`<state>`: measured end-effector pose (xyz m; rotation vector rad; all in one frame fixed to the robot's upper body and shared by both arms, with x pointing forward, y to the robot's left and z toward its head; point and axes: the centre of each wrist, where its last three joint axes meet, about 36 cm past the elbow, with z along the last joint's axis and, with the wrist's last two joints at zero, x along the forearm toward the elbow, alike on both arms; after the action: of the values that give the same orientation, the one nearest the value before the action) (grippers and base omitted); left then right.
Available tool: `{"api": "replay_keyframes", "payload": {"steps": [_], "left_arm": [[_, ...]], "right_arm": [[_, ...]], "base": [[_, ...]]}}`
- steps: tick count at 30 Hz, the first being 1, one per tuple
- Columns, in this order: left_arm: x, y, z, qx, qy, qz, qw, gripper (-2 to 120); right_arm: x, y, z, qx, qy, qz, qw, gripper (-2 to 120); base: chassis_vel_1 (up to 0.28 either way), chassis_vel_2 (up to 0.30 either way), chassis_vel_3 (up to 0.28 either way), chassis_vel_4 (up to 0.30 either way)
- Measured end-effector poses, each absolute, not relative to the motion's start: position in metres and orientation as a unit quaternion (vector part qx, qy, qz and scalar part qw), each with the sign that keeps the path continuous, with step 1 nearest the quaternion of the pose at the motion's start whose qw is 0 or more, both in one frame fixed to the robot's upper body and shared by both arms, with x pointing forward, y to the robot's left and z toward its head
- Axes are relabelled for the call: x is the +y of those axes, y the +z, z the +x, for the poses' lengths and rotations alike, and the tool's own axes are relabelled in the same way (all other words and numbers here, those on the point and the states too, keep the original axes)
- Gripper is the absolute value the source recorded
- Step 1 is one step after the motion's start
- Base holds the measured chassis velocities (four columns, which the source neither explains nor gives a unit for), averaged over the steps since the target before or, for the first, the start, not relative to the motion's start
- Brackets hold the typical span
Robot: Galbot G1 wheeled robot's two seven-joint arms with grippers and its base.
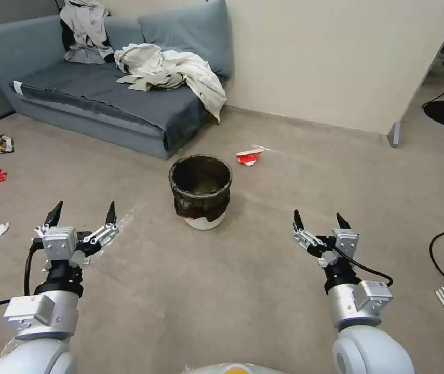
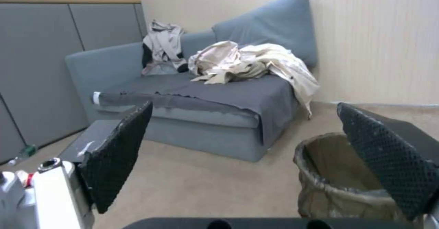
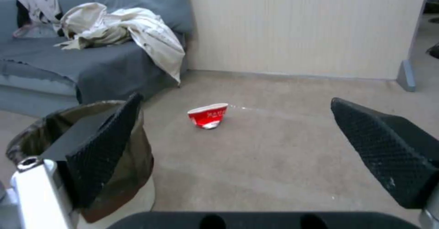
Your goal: Pick up the trash can from the floor.
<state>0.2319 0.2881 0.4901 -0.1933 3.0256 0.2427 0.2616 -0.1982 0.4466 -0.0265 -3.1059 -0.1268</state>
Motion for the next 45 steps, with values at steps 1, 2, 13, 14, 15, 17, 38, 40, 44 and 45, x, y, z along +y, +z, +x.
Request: {"api": "replay_keyframes", "payload": {"steps": [1, 2, 13, 14, 15, 17, 38, 40, 44, 45], "left_arm": [[0.288, 0.490, 0.232, 0.994, 0.080, -0.063, 0.050, 100], [0.288, 0.490, 0.232, 0.994, 0.080, -0.063, 0.050, 100], [0.289, 0.490, 0.233, 0.994, 0.079, -0.064, 0.050, 100], [0.289, 0.490, 0.233, 0.994, 0.079, -0.064, 0.049, 100], [0.289, 0.490, 0.233, 0.994, 0.079, -0.064, 0.049, 100], [0.289, 0.489, 0.233, 0.994, 0.079, -0.064, 0.049, 100], [0.315, 0.500, 0.284, 0.998, 0.063, -0.008, 0.012, 100], [0.317, 0.499, 0.290, 0.998, 0.064, -0.002, 0.006, 100], [0.319, 0.491, 0.312, 0.998, 0.051, 0.020, -0.030, 100], [0.319, 0.491, 0.312, 0.998, 0.051, 0.020, -0.030, 100]], "right_arm": [[-0.198, 0.447, 0.262, -0.999, -0.041, -0.008, 0.016, 100], [-0.198, 0.447, 0.262, -0.999, -0.041, -0.008, 0.016, 100], [-0.197, 0.446, 0.262, -0.999, -0.042, -0.007, 0.017, 100], [-0.196, 0.446, 0.262, -0.999, -0.042, -0.007, 0.017, 100], [-0.196, 0.446, 0.262, -0.999, -0.042, -0.007, 0.017, 100], [-0.196, 0.446, 0.262, -0.999, -0.043, -0.006, 0.017, 100], [-0.195, 0.441, 0.264, -0.999, -0.044, 0.000, 0.018, 100], [-0.196, 0.441, 0.265, -0.999, -0.045, 0.001, 0.017, 100], [-0.197, 0.439, 0.269, -0.999, -0.045, 0.004, 0.021, 100], [-0.197, 0.439, 0.269, -0.999, -0.045, 0.004, 0.021, 100]], "base": [[-0.143, 0.117, 0.128, -0.101], [-0.143, 0.117, 0.128, -0.101], [-0.109, 0.110, 0.108, -0.113], [-0.116, 0.116, 0.116, -0.129], [-0.116, 0.116, 0.116, -0.129], [-0.133, 0.120, 0.126, -0.132], [-0.085, 0.088, 0.088, -0.081], [0.000, 0.000, 0.000, 0.000], [0.000, 0.000, 0.000, 0.000], [0.000, 0.000, 0.000, 0.000]]}}
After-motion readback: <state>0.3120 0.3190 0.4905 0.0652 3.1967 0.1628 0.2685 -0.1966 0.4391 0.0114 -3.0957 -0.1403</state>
